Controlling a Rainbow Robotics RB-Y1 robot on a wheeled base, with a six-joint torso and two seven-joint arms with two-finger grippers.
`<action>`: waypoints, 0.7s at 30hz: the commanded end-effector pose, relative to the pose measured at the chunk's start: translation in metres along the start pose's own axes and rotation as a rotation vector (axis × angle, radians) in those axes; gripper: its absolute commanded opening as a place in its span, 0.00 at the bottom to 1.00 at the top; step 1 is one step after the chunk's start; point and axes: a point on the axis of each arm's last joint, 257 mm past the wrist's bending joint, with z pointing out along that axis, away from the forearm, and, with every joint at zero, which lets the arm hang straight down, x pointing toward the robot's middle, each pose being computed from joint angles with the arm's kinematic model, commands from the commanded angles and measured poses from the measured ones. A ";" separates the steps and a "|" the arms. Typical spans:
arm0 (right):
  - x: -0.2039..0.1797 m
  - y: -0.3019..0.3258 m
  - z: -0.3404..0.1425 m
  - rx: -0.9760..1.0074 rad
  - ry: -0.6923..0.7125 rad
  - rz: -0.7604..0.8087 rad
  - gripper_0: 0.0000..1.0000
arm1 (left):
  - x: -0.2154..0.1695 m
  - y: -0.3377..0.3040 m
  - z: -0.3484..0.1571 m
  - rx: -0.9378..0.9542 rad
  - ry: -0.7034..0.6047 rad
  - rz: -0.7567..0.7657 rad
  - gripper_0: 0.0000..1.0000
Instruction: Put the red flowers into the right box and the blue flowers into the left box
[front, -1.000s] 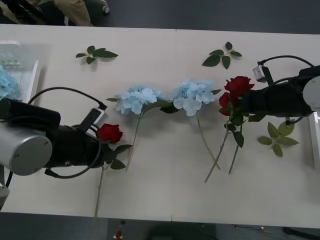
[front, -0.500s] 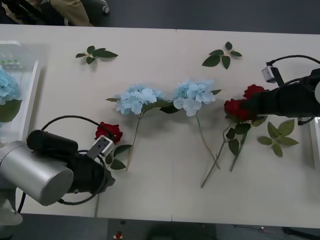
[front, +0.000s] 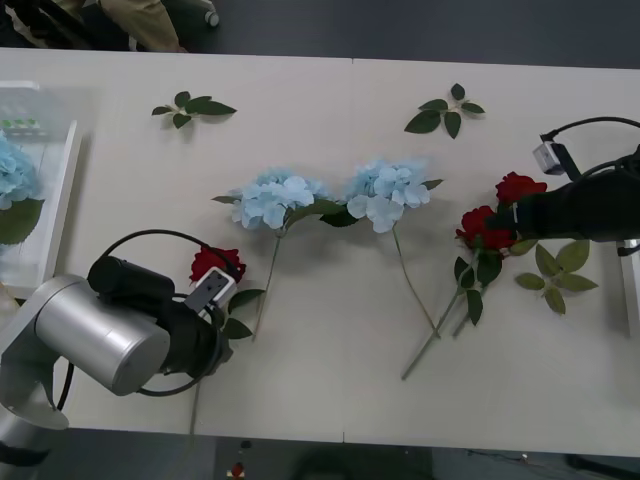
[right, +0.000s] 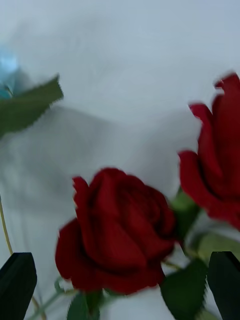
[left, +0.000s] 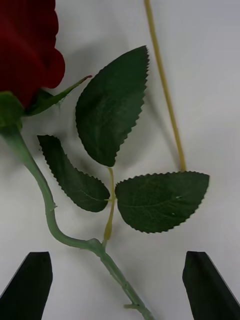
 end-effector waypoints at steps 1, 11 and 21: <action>0.001 -0.036 -0.041 0.047 0.006 0.029 1.00 | -0.008 0.018 -0.004 -0.044 -0.013 0.021 0.76; 0.005 -0.058 -0.041 0.117 0.003 0.123 1.00 | -0.002 0.019 0.015 -0.061 0.005 0.046 0.95; -0.005 -0.050 -0.006 0.070 -0.059 0.227 1.00 | -0.001 0.019 0.020 -0.079 0.005 0.070 0.30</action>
